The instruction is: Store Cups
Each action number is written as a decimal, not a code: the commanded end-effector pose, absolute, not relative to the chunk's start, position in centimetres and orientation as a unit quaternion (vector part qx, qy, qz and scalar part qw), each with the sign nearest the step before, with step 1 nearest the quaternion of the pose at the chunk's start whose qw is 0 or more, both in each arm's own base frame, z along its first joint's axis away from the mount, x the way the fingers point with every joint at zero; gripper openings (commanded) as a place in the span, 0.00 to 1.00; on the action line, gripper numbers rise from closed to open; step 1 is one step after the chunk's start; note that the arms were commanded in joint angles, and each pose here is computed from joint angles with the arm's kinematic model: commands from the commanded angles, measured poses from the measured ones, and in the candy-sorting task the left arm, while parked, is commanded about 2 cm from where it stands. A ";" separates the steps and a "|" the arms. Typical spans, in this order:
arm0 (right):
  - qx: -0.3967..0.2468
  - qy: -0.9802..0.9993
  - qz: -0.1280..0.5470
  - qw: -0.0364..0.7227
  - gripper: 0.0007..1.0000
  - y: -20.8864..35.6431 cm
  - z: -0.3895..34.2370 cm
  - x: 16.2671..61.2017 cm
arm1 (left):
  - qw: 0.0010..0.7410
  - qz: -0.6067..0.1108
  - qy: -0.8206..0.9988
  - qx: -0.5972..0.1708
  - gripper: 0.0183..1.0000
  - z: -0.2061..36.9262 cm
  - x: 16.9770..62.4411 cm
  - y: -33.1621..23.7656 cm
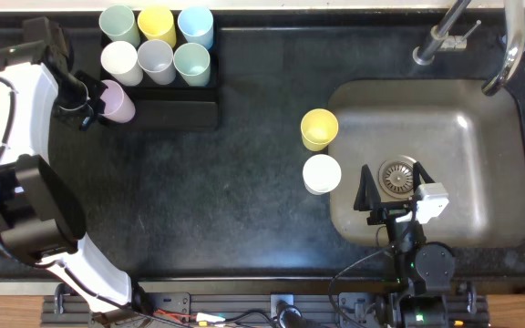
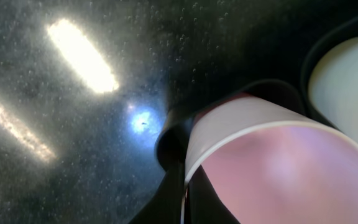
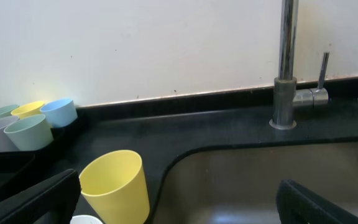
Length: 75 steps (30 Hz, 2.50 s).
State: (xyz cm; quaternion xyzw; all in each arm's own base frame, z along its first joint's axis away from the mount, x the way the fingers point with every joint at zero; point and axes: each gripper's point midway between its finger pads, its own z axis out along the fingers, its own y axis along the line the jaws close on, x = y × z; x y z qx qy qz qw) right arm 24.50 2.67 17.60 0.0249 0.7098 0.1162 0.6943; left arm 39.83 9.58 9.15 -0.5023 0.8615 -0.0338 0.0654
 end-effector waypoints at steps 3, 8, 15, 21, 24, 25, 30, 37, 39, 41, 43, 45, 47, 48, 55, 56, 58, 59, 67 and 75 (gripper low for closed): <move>0.028 0.709 0.117 0.695 1.00 2.6 17.3 24.5 | 0.073 -0.025 0.865 -0.495 0.23 8.4 41.0 9.1; 0.028 0.709 0.117 0.695 1.00 2.6 17.3 24.5 | 0.080 -0.028 0.866 -0.492 1.00 8.7 41.3 9.0; 0.028 0.709 0.117 0.695 1.00 2.6 17.3 24.5 | 0.139 -0.046 0.860 -0.488 1.00 13.7 41.3 9.0; 0.028 0.709 0.117 0.695 1.00 2.6 17.3 24.5 | 0.207 -0.102 0.885 -0.403 1.00 20.7 40.7 4.6; 0.028 0.709 0.117 0.695 1.00 2.6 17.3 24.5 | 0.236 -0.115 0.915 -0.306 1.00 23.4 40.9 -0.5; 0.028 0.709 0.117 0.695 1.00 2.6 17.3 24.5 | 0.248 -0.112 0.928 -0.254 1.00 24.2 41.0 -3.9; 0.028 0.709 0.117 0.695 1.00 2.6 17.3 24.5 | 0.257 -0.098 0.954 -0.115 1.00 23.0 40.0 -15.8; 0.028 0.709 0.117 0.695 1.00 2.6 17.3 24.5 | 0.197 -0.116 0.973 -0.025 1.00 17.3 36.0 -27.6; 0.028 0.709 0.117 0.695 1.00 2.6 17.3 24.5 | 0.180 -0.127 0.975 -0.011 1.00 16.0 35.6 -29.2; 0.028 0.709 0.117 0.695 1.00 2.6 17.3 24.5 | 0.164 -0.138 0.977 -0.004 1.00 15.0 35.4 -30.2; 0.028 0.709 0.117 0.695 1.00 2.6 17.3 24.5 | 0.150 -0.138 0.979 -0.002 1.00 14.1 35.1 -30.4; 0.028 0.709 0.117 0.695 1.00 2.6 17.3 24.5 | 0.139 -0.136 0.981 -0.001 1.00 13.4 35.0 -30.5; 0.028 0.709 0.117 0.695 1.00 2.6 17.3 24.5 | 0.133 -0.137 0.982 0.000 1.00 12.9 34.9 -30.7; 0.028 0.709 0.117 0.695 1.00 2.6 17.3 24.5 | 0.128 -0.136 0.982 0.000 1.00 12.6 34.9 -30.8; 0.028 0.709 0.117 0.695 1.00 2.6 17.3 24.5 | 0.104 -0.145 0.984 0.004 1.00 10.5 34.9 -31.8; 0.028 0.709 0.117 0.695 1.00 2.6 17.3 24.5 | 0.103 -0.144 0.984 0.004 1.00 10.4 34.9 -31.8; 0.028 0.709 0.117 0.695 1.00 2.6 17.3 24.5 | 0.104 -0.140 0.985 0.002 1.00 10.2 35.0 -31.6; 0.028 0.709 0.117 0.695 1.00 2.6 17.3 24.5 | 0.105 -0.138 0.985 0.002 1.00 10.1 35.1 -31.6; 0.028 0.709 0.117 0.695 1.00 2.6 17.3 24.5 | 0.100 -0.134 0.986 -0.001 1.00 8.6 35.6 -31.7; 0.028 0.709 0.117 0.695 1.00 2.6 17.3 24.5 | 0.105 -0.138 0.985 -0.014 0.12 9.0 36.3 -31.5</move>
